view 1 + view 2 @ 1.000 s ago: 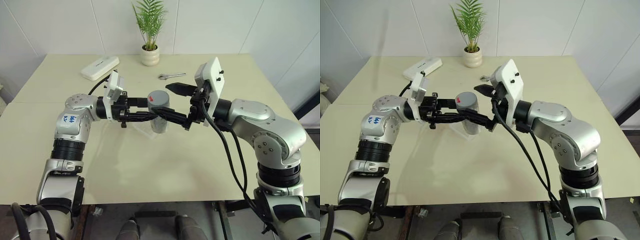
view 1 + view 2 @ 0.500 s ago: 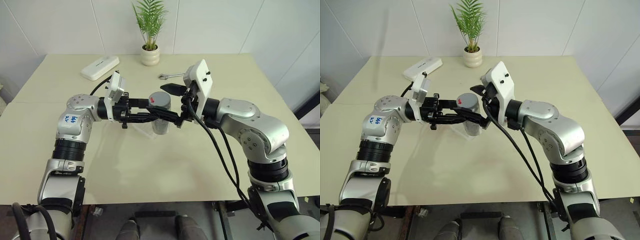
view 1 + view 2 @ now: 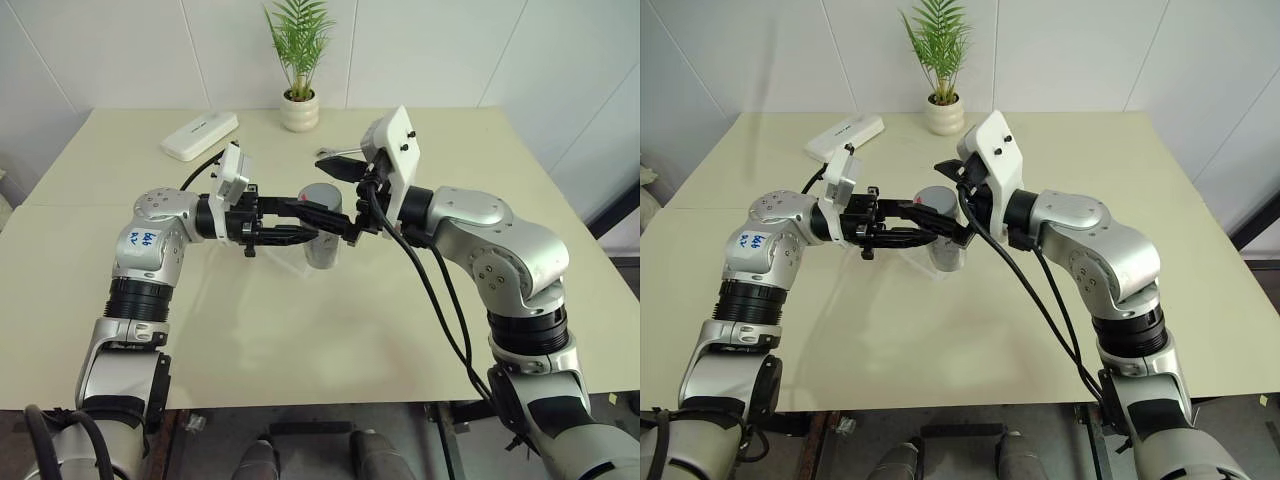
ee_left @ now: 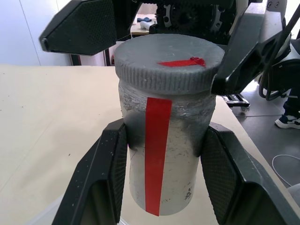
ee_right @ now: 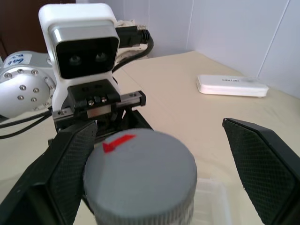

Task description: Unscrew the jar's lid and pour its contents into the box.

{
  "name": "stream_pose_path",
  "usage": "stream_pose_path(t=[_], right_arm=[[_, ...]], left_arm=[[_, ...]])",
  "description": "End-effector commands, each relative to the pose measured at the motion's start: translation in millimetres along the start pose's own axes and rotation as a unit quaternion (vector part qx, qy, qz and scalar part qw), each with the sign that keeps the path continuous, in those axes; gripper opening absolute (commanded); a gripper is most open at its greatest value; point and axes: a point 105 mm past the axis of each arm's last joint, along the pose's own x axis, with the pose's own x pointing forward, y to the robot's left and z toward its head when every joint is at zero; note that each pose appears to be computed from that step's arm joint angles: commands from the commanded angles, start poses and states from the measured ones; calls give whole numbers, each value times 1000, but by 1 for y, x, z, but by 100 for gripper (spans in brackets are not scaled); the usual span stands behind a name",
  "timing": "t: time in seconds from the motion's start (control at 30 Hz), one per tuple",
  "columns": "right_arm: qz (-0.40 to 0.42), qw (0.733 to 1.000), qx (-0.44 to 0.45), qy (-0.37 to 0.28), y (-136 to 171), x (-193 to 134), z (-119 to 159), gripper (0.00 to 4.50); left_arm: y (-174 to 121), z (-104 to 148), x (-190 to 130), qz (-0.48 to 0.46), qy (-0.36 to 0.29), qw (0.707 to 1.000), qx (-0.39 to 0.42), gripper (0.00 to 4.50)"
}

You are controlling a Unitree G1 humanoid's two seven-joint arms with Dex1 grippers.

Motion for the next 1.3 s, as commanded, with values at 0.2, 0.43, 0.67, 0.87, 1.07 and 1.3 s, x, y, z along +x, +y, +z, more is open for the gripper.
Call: stream_pose_path(t=[0.2, 0.43, 0.67, 0.87, 1.07, 1.3], right_arm=[[-10, 1000, -25, -17, -3, -2, 14, 450], [-20, 1000, -24, -6, -6, -10, 11, 450], [-35, 999, -23, -7, -12, -12, 12, 450], [-46, 999, -21, -3, -19, -18, 9, 450], [-53, 998, -25, 7, -23, -33, 11, 450], [-58, 998, -28, 16, -22, -43, 12, 450]], left_arm=[[-3, 8, 5, -14, -9, 1000, 22, 193], [-1, 8, 4, -11, -9, 1000, 23, 193], [-2, 9, 6, -16, -12, 1000, 22, 193], [-2, 10, 5, -15, -19, 999, 22, 193], [1, 10, 0, 1, -22, 1000, 21, 193], [4, 9, -2, 12, -26, 999, 21, 193]])
